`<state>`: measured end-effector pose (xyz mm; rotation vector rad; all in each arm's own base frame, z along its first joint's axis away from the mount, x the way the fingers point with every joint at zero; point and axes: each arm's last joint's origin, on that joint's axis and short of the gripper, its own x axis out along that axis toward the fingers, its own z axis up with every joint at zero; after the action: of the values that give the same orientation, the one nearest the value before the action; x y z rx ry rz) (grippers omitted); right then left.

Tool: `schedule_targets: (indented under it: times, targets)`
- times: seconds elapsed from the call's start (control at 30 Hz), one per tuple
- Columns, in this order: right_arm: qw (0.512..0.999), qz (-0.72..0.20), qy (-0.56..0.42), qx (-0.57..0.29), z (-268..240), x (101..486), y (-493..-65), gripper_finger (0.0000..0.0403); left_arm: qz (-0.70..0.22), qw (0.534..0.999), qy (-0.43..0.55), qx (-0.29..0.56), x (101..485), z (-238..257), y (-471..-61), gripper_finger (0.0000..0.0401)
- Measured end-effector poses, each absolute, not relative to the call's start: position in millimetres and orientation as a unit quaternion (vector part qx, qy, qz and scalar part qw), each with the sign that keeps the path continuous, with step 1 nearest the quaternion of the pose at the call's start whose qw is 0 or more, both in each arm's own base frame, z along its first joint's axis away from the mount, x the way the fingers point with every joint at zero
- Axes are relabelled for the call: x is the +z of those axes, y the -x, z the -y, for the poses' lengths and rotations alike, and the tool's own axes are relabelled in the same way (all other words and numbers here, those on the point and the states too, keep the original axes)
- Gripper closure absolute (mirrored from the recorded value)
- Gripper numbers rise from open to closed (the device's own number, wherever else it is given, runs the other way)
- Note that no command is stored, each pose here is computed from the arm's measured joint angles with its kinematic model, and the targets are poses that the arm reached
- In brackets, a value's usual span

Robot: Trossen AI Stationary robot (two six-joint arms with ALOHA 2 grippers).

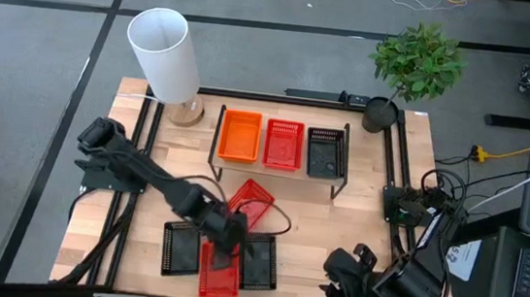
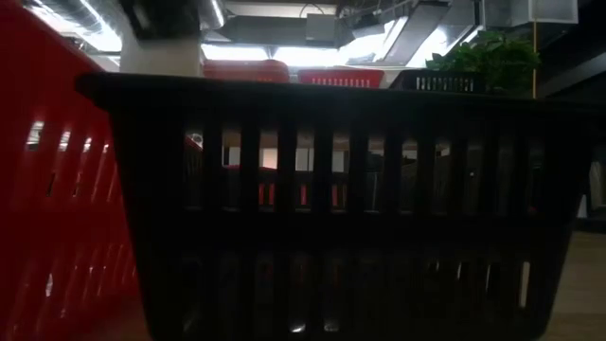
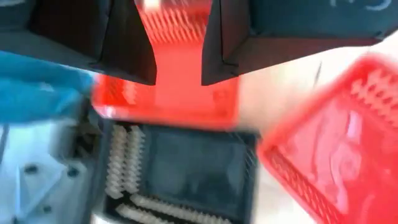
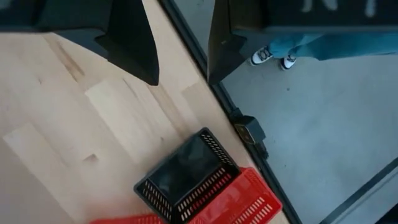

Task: Stack baskets on shelf by color
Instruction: Stack the right black bin on top of the other black bin on the shelf

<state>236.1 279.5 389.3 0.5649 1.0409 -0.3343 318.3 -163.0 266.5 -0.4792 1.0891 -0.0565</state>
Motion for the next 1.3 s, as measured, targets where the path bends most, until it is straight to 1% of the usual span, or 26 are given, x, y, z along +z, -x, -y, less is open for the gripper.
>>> schedule_targets:
  times: [0.13,0.2,0.27,0.37,0.43,0.53,0.63,0.8,0.9,1.07,1.3]
  targets:
    - [0.819,-0.495,-0.234,-0.173,-285.8,371.9,-248.9,0.0267,-0.530,0.824,0.198,-0.029,313.2,172.2,-282.3,0.0282]
    - [0.825,-0.497,-0.201,-0.178,-288.8,357.6,-262.4,0.0267,-0.518,0.835,0.184,-0.019,330.4,178.0,-263.1,0.0282]
    - [0.837,-0.502,-0.155,-0.155,-294.5,342.2,-278.9,0.0267,-0.499,0.849,0.175,-0.016,343.6,183.4,-245.3,0.0282]
    - [0.853,-0.507,-0.078,-0.097,-305.2,317.2,-304.8,0.0267,-0.469,0.867,0.167,0.008,351.9,191.6,-221.2,0.0282]
    - [0.857,-0.510,-0.048,-0.059,-310.3,302.9,-320.9,0.0267,-0.449,0.877,0.170,0.026,354.5,195.2,-209.1,0.0282]
    - [0.854,-0.518,-0.037,-0.011,-311.4,284.0,-345.4,0.0268,-0.442,0.879,0.170,0.049,351.3,200.1,-199.0,0.0282]
    - [0.843,-0.538,-0.016,0.010,-310.0,259.7,-363.7,0.0271,-0.440,0.879,0.175,0.056,348.7,204.3,-193.9,0.0282]
    - [0.813,-0.580,0.002,0.041,-312.7,217.4,-381.5,0.0273,-0.446,0.876,0.172,0.060,342.1,207.1,-191.5,0.0282]
    - [0.812,-0.582,0.008,0.040,-314.6,200.7,-388.3,0.0273,-0.448,0.874,0.174,0.066,338.7,206.8,-191.3,0.0282]
    - [0.814,-0.580,0.019,0.022,-312.6,190.4,-392.9,0.0273,-0.452,0.873,0.170,0.067,335.1,207.9,-189.7,0.0282]
    - [0.800,-0.599,0.023,0.005,-306.7,167.1,-401.3,0.0274,-0.452,0.874,0.167,0.066,335.2,207.8,-190.0,0.0282]
